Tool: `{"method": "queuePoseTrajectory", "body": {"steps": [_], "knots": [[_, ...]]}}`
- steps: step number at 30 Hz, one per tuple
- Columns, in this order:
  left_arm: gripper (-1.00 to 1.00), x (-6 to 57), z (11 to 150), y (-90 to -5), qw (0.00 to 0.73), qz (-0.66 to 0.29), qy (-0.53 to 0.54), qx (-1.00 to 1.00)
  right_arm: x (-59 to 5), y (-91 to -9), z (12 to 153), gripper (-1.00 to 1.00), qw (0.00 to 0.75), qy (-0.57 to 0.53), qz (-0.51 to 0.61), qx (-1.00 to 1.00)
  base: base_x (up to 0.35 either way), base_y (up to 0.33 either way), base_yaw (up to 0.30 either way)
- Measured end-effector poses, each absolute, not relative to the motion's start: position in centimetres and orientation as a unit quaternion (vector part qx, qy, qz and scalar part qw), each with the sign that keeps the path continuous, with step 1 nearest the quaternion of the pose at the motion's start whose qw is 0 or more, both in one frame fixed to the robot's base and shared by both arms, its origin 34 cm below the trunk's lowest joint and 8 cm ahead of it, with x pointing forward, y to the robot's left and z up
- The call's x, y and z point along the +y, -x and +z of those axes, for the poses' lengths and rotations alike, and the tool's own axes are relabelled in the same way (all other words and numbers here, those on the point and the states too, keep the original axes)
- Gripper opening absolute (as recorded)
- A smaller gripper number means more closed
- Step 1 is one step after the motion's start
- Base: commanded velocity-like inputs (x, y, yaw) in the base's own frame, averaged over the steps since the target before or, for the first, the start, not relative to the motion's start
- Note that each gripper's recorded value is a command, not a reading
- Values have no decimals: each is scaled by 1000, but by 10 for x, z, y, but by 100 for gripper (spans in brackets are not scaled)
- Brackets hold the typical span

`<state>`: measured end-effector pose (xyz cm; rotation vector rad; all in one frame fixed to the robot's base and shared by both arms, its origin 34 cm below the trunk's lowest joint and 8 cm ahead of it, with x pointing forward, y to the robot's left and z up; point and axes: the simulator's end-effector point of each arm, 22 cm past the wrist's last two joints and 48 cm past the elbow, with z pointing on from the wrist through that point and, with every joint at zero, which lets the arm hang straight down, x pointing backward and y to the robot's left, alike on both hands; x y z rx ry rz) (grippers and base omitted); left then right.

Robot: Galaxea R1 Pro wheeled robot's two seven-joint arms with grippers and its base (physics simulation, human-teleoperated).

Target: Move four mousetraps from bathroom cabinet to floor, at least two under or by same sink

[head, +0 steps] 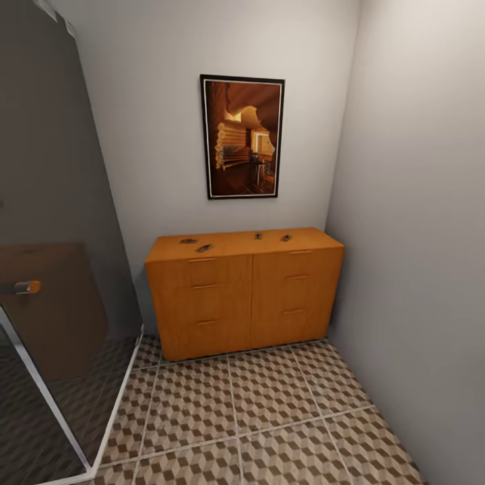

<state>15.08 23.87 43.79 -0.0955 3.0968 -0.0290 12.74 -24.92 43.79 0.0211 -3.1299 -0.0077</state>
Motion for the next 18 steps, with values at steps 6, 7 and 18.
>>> {"method": "queuePoseTrajectory", "body": {"steps": [6,7,18], "knots": [[100,239,438,-151,22,-9,32,999,-249,-127,438,100,6,-7,-2,-1000,249,-179,0],[100,240,438,-151,22,-9,32,999,-249,-127,438,100,6,-7,-2,-1000,249,-179,0],[100,240,438,-151,22,-9,33,999,-249,-127,438,100,6,-6,-2,-1000,249,-174,0]]}}
